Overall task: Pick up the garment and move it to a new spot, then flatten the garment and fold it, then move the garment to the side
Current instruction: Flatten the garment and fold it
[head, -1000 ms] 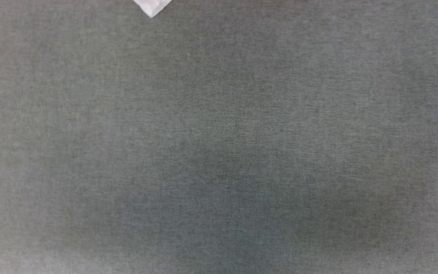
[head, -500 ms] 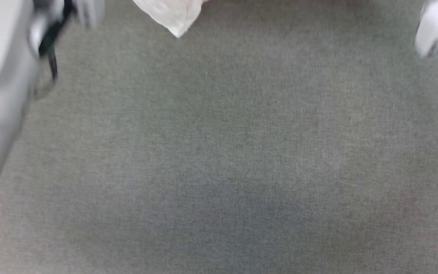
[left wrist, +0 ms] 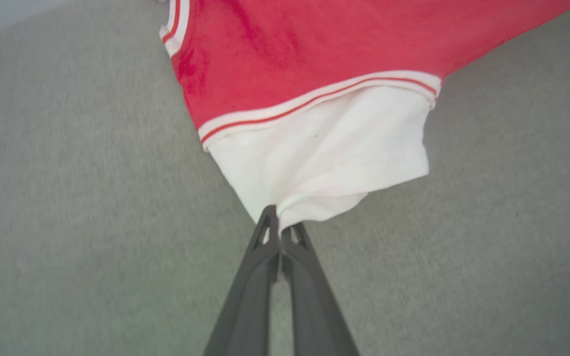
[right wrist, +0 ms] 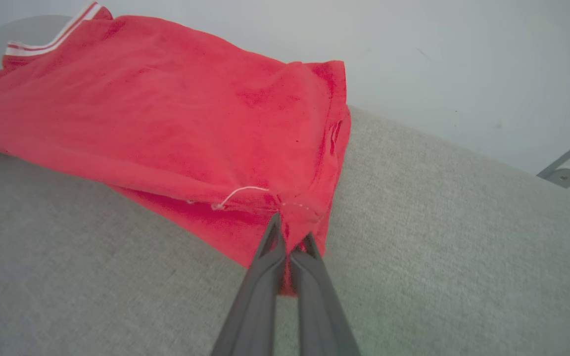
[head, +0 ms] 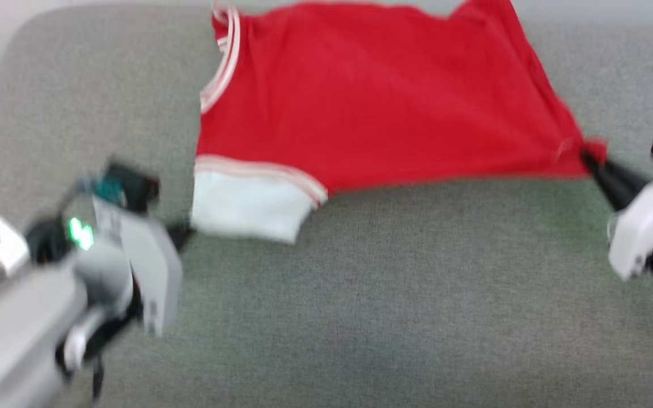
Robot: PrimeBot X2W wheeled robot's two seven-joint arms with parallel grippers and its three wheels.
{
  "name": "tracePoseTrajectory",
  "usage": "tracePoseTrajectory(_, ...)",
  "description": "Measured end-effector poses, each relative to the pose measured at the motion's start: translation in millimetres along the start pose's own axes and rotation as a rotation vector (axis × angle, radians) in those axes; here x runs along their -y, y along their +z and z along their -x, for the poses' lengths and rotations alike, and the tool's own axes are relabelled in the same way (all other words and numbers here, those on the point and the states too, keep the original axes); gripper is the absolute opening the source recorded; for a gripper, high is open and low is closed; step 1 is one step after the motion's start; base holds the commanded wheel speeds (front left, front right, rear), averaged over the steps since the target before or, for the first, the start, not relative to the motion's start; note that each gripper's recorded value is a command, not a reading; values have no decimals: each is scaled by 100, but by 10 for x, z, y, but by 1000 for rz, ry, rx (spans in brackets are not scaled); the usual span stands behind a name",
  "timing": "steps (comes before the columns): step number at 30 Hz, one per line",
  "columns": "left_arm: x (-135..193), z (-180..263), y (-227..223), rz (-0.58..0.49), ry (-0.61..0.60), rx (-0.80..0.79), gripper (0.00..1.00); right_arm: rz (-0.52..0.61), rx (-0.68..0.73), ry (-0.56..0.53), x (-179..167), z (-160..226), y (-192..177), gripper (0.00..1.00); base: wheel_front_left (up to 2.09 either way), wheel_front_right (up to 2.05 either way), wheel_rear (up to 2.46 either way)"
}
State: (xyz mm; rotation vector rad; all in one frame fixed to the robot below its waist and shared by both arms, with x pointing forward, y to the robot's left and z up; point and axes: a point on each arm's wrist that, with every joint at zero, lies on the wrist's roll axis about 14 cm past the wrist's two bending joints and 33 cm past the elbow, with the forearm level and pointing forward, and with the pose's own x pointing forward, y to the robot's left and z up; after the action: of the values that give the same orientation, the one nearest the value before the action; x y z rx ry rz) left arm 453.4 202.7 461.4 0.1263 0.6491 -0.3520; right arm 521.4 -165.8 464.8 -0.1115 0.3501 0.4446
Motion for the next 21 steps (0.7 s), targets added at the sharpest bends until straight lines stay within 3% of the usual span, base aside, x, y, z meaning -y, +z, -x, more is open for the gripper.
tracePoseTrajectory(11,627,684,-903,192,-63,-244,0,-172,-256,65,-413,711,-779,0,0,0,0)
tracePoseTrajectory(21,888,954,-1390,318,-85,-424,0,-273,-491,145,-796,1220,-1278,0,0,0,0)
